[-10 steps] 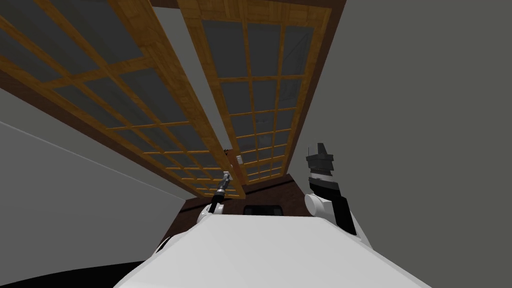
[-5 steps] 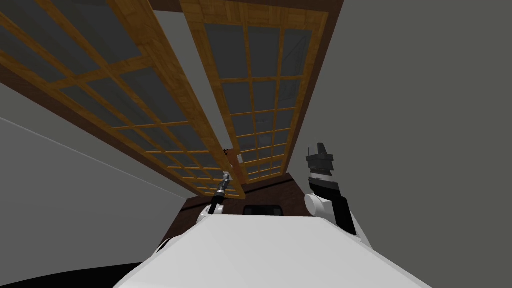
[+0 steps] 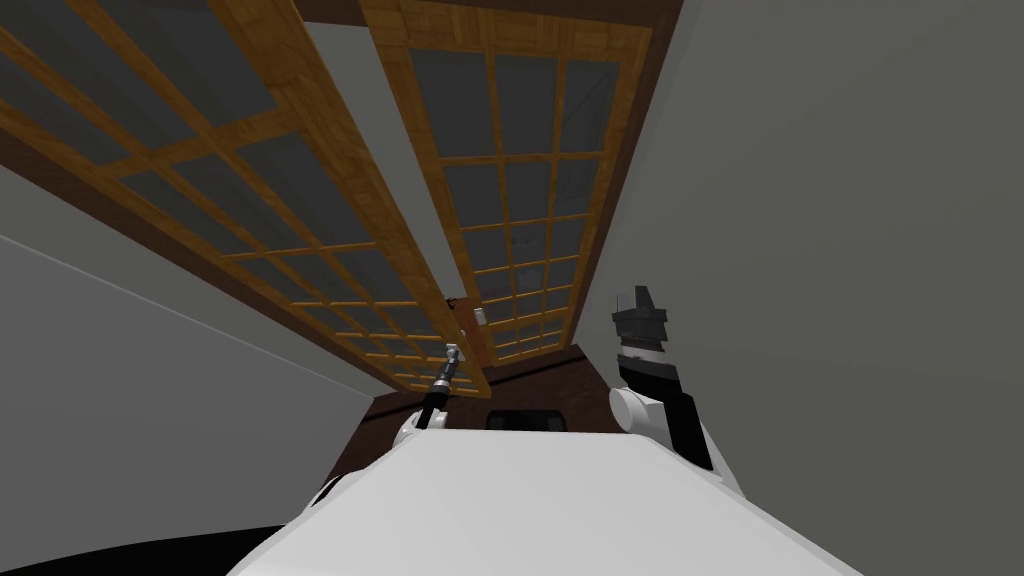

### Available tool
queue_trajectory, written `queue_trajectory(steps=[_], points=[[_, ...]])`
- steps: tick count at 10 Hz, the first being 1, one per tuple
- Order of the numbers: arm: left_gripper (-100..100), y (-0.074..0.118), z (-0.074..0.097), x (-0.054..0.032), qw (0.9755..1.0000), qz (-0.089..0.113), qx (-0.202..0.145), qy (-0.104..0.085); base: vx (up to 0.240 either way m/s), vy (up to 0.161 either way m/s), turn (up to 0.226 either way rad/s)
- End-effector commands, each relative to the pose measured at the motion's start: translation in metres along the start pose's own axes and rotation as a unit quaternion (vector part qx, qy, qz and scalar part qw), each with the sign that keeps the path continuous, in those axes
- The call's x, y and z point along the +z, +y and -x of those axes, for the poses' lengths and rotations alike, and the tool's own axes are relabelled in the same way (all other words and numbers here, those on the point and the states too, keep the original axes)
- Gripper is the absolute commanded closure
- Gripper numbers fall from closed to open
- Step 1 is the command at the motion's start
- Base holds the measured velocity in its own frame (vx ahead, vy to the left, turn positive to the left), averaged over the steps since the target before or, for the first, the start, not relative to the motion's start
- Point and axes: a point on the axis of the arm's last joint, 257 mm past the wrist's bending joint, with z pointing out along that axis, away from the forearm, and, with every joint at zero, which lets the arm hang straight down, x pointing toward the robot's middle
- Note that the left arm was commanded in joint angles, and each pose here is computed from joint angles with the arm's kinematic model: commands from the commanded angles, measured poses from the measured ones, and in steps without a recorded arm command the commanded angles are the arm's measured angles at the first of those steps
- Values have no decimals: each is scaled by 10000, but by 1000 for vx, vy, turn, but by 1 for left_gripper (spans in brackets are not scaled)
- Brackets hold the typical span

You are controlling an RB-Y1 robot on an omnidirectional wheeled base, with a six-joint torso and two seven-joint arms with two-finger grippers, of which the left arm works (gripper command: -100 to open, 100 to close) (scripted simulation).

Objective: Pull the door open

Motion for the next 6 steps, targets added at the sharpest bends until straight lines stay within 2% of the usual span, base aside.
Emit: queue_trajectory(steps=[1,4,5,6], points=[[100,104,67,-15,9998,91,-156,-37,-32,10,-4],[100,100,61,-20,9982,73,-590,-34,-30,8,-15],[100,98,59,-24,9970,65,-773,-32,-29,12,-17],[100,98,59,-24,9967,65,-805,-32,-22,5,-8]])
